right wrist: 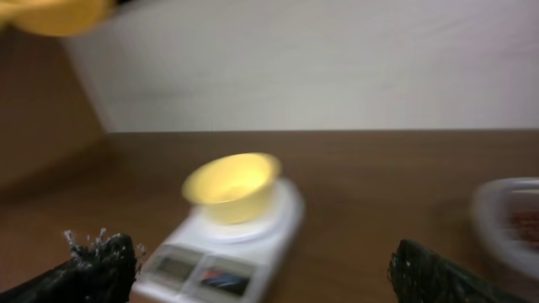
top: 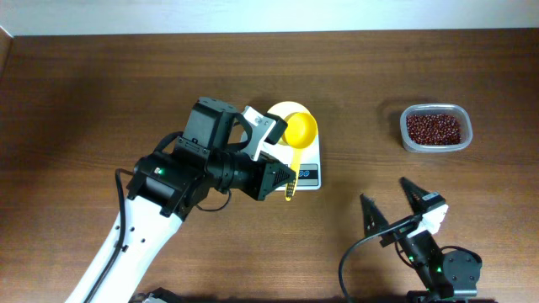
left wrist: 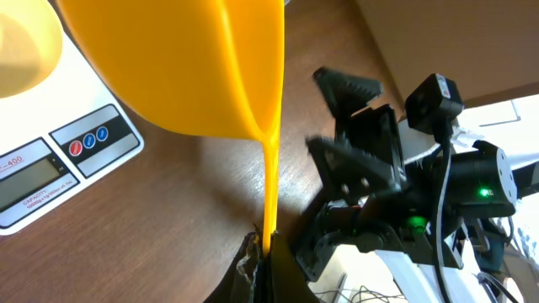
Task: Scoop item into bowl and weigh 50g on scale
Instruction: 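Raise the scoop above the scale toward the right gripper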
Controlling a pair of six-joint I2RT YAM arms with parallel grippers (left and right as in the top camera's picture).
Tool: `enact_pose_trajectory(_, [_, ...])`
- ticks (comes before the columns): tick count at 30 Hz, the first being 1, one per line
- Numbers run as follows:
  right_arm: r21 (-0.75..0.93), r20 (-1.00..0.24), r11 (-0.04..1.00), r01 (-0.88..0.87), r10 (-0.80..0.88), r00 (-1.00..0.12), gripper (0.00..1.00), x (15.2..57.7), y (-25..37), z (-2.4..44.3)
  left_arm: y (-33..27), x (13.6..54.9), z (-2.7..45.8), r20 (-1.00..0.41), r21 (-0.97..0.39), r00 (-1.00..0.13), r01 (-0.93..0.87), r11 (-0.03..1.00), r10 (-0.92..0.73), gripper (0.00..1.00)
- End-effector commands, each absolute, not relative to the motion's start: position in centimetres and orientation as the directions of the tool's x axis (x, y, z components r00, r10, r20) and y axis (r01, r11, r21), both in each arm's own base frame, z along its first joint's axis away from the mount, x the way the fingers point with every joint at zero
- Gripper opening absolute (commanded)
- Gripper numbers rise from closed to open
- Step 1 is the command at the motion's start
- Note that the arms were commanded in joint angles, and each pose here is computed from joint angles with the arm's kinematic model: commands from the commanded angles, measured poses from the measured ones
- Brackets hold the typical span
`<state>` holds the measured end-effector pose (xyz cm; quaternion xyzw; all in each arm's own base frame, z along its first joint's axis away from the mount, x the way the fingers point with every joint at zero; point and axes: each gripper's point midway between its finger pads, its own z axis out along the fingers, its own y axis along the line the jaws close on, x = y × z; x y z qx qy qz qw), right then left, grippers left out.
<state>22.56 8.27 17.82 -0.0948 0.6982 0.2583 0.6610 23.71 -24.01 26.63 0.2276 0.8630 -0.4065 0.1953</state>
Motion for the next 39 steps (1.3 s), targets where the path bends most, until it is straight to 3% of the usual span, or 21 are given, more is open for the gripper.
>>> enact_pose_trajectory(1, [0.46,-0.888,0.625,-0.631,0.335,-0.316,0.99,19.7,12.1,17.9,-24.5,23.8,27.9,-0.562,-0.606,-0.792,0.591,0.532,0.239,0.0])
enact_pose_trajectory(4, [0.548,-0.834,0.572,-0.61,0.424,-0.352,0.99,19.7,12.1,19.1,-24.8,24.4,28.6,-0.564,-0.627,-0.803,0.569,0.532,0.195,0.0])
enact_pose_trajectory(8, [0.564,-0.802,0.512,-0.648,0.525,-0.284,0.99,19.4,11.7,22.9,-25.6,25.9,30.5,-0.592,-0.656,-0.799,0.554,0.512,0.106,0.0])
enact_pose_trajectory(13, [0.542,-0.813,0.573,-0.615,0.541,-0.213,0.99,19.9,10.6,27.5,-25.9,26.7,31.6,-0.592,-0.685,-0.805,0.533,0.497,0.047,0.0])
enact_pose_trajectory(18, [0.602,-0.798,0.615,-0.51,0.428,-0.425,0.99,22.4,11.4,30.3,-26.0,26.8,31.7,-0.597,-0.683,-0.801,0.537,0.495,0.045,0.0])
enact_pose_trajectory(22, [0.669,-0.739,0.463,-0.581,0.333,-0.586,0.99,22.0,14.1,30.5,-26.4,27.6,33.1,-0.607,-0.704,-0.795,0.531,0.472,-0.011,0.0])
enact_pose_trajectory(24, [0.77,-0.631,0.419,-0.482,0.386,-0.672,0.99,23.1,14.1,29.7,-26.7,28.3,34.7,-0.632,-0.71,-0.773,0.545,0.446,-0.06,0.0])
enact_pose_trajectory(31, [0.934,-0.352,0.154,-0.323,0.552,-0.756,1.0,26.4,14.1,33.6,-26.2,31.8,39.2,-0.533,-0.833,-0.769,0.401,0.382,-0.354,0.0])
enact_pose_trajectory(35, [0.983,-0.126,-0.032,-0.183,0.61,-0.783,0.82,27.6,13.6,35.4,-26.0,32.7,42.6,-0.437,-0.899,-0.759,0.357,0.253,-0.483,0.0])
enact_pose_trajectory(39, [0.937,-0.118,-0.172,-0.304,0.664,-0.739,0.75,27.2,12.5,40.5,-26.5,32.7,42.6,-0.35,-0.937,-0.789,0.286,0.202,-0.506,0.0])
